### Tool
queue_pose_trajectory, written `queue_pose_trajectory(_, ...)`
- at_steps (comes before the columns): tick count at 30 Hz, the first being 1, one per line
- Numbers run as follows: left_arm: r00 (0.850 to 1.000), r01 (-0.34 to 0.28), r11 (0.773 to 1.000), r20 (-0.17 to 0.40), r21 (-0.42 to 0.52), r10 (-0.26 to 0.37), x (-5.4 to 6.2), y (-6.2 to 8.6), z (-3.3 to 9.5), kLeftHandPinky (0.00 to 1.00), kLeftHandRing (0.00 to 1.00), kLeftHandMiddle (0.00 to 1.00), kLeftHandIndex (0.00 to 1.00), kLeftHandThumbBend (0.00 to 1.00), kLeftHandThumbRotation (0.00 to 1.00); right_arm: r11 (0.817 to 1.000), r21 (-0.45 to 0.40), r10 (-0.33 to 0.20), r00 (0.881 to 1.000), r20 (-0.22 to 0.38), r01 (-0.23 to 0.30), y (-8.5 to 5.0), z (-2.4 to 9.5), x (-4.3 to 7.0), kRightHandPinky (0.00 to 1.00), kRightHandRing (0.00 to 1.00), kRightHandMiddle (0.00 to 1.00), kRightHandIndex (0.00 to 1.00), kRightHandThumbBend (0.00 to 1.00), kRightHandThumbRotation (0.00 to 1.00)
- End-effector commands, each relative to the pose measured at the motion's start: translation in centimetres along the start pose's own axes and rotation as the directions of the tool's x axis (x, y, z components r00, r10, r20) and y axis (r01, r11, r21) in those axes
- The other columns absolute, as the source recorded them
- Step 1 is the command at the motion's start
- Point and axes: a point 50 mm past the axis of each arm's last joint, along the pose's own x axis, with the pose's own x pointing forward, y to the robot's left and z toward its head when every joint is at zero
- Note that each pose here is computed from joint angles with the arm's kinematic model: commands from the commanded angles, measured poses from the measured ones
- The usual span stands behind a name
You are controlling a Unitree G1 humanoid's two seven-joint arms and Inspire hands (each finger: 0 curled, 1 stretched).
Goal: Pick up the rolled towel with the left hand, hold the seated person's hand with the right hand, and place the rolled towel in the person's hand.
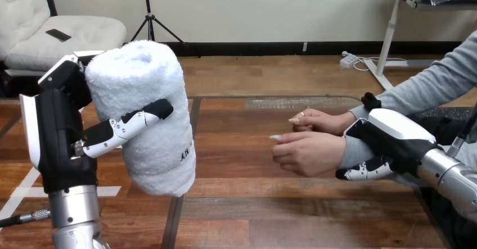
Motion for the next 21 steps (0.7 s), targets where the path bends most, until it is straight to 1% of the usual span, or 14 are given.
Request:
queue_pose_trajectory(1,0.996,0.001,1.000,0.090,-0.026,0.001,1.33,-0.60,1.13,0.31,0.36,0.41,0.43,0.66,0.00,0.997,0.025,-0.074,0.997,0.031,0.073,-1.81,0.53,0.43,0.18,0.22,0.28,0.28,0.49,0.27)
queue_pose_trajectory(7,0.996,0.002,1.000,0.092,-0.023,0.000,1.32,-0.73,1.13,0.31,0.36,0.41,0.43,0.68,0.00,0.996,0.034,-0.084,0.995,0.045,0.082,-1.92,0.67,0.43,0.18,0.21,0.27,0.28,0.48,0.27)
queue_pose_trajectory(16,0.996,0.010,0.999,0.086,-0.031,-0.007,1.24,-0.97,0.81,0.30,0.35,0.40,0.43,0.69,0.00,0.995,0.042,-0.096,0.994,0.057,0.094,-2.12,0.79,0.42,0.18,0.22,0.28,0.28,0.48,0.28)
queue_pose_trajectory(21,0.996,0.017,0.999,0.083,-0.038,-0.014,1.21,-1.32,0.65,0.29,0.34,0.40,0.43,0.70,0.00,0.995,0.051,-0.092,0.994,0.055,0.089,-2.22,0.81,0.46,0.18,0.22,0.27,0.28,0.48,0.28)
